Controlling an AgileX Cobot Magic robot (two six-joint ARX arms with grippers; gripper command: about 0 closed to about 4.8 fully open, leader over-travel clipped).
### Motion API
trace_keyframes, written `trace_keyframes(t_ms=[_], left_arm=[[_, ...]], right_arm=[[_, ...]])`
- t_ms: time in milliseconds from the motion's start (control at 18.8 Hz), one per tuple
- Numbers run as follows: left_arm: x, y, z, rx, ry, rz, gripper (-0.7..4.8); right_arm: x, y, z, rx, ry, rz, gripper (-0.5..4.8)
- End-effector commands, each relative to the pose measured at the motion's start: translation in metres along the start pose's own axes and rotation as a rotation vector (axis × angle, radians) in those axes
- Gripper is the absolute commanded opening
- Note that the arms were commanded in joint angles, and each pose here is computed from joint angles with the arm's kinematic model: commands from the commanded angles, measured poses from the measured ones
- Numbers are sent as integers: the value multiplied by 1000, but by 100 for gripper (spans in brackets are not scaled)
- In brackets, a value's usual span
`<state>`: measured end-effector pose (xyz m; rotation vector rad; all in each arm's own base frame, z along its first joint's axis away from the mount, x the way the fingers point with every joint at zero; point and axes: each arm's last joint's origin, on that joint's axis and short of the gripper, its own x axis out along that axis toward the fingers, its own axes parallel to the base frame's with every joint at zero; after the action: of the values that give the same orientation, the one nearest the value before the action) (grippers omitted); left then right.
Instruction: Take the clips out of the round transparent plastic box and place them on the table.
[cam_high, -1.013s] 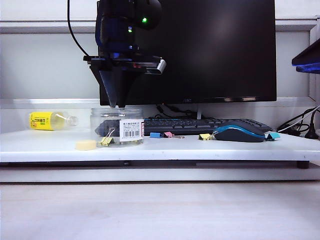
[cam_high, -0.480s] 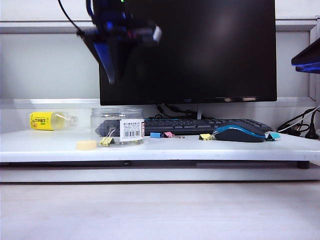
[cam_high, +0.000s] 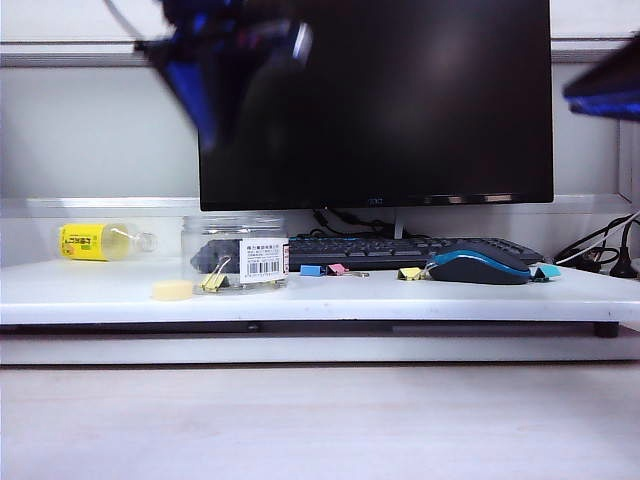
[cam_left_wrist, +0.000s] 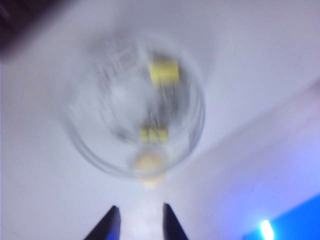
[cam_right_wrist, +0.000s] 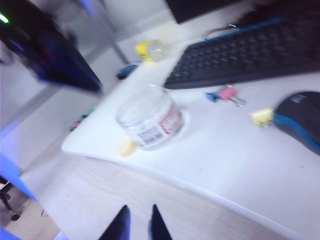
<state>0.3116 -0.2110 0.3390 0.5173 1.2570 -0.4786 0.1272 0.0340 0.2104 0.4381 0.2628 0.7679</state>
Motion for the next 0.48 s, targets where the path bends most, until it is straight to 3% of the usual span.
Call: trace_keyframes(t_ms=[53, 213, 480], left_arm=[[13, 1, -12, -3, 71, 49, 121], [19, 7, -17, -35, 36, 68, 121], [16, 7, -13, -20, -20, 65, 121]], right_arm=[[4, 5, 5, 1, 2, -18, 59], [15, 9, 13, -11, 51, -32, 78], [44, 14, 35, 16, 148, -38, 96]])
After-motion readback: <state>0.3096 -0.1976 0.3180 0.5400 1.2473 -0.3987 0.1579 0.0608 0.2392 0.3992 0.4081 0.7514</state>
